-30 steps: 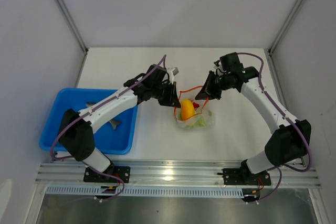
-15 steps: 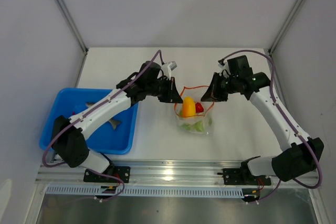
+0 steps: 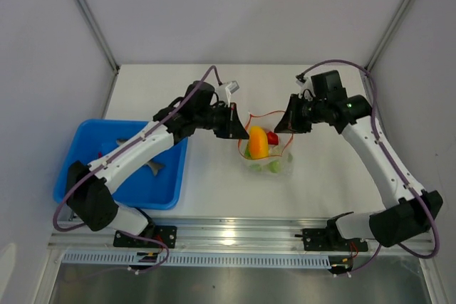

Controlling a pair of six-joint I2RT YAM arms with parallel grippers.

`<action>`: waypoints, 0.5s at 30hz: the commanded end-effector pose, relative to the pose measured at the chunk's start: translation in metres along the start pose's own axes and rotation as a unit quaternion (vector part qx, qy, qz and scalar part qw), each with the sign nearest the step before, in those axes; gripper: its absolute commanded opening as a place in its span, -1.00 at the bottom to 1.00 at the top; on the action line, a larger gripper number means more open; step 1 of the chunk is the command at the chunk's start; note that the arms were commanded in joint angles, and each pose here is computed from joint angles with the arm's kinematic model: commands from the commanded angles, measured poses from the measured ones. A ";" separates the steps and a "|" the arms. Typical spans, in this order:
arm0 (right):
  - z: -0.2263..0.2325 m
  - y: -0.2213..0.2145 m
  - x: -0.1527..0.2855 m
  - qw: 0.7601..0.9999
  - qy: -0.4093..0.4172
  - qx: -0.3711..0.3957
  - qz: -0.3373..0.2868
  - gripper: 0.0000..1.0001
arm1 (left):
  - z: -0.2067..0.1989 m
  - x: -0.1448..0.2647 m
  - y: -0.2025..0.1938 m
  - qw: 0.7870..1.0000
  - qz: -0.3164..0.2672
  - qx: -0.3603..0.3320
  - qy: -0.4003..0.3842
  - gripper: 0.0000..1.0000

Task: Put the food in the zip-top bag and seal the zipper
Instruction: Adjust the zipper food storage bag at the center of the board.

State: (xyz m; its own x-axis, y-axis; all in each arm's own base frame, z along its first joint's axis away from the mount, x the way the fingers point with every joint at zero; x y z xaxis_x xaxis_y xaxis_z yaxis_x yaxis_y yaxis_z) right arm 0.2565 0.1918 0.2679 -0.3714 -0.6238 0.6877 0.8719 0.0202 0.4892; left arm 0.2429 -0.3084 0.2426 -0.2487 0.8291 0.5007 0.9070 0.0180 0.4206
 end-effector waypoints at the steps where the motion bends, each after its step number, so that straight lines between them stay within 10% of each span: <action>1: 0.001 -0.006 0.004 1.000 0.005 0.007 -0.012 -1.00 | -0.011 0.002 0.009 1.000 -0.004 -0.004 -0.017 -0.99; 8: -0.061 -0.029 -0.049 0.996 -0.070 -0.017 0.055 -1.00 | 0.053 -0.037 -0.013 0.995 0.058 0.059 0.052 -0.99; 15: 0.001 0.013 0.013 0.995 -0.052 0.076 -0.031 -1.00 | -0.015 0.021 0.013 0.998 -0.052 -0.032 -0.008 -0.99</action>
State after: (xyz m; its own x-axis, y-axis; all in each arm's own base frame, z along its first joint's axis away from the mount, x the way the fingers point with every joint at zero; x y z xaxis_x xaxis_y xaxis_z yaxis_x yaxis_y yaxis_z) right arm 0.2666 0.1812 0.2062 -0.2903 -0.4923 0.8206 0.9175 0.1004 0.3849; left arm 0.2510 -0.3035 0.1901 -0.2009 0.7568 0.6220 0.9532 0.0047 0.3023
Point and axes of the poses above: each gripper's point midway between its finger pads, its own x axis back along the fingers, its own z axis along the line the jaws close on, y = z × x, the point moved 2 cm from there along x, back along the fingers, and after that the axes turned 10 degrees about x, right-handed, at the moved point
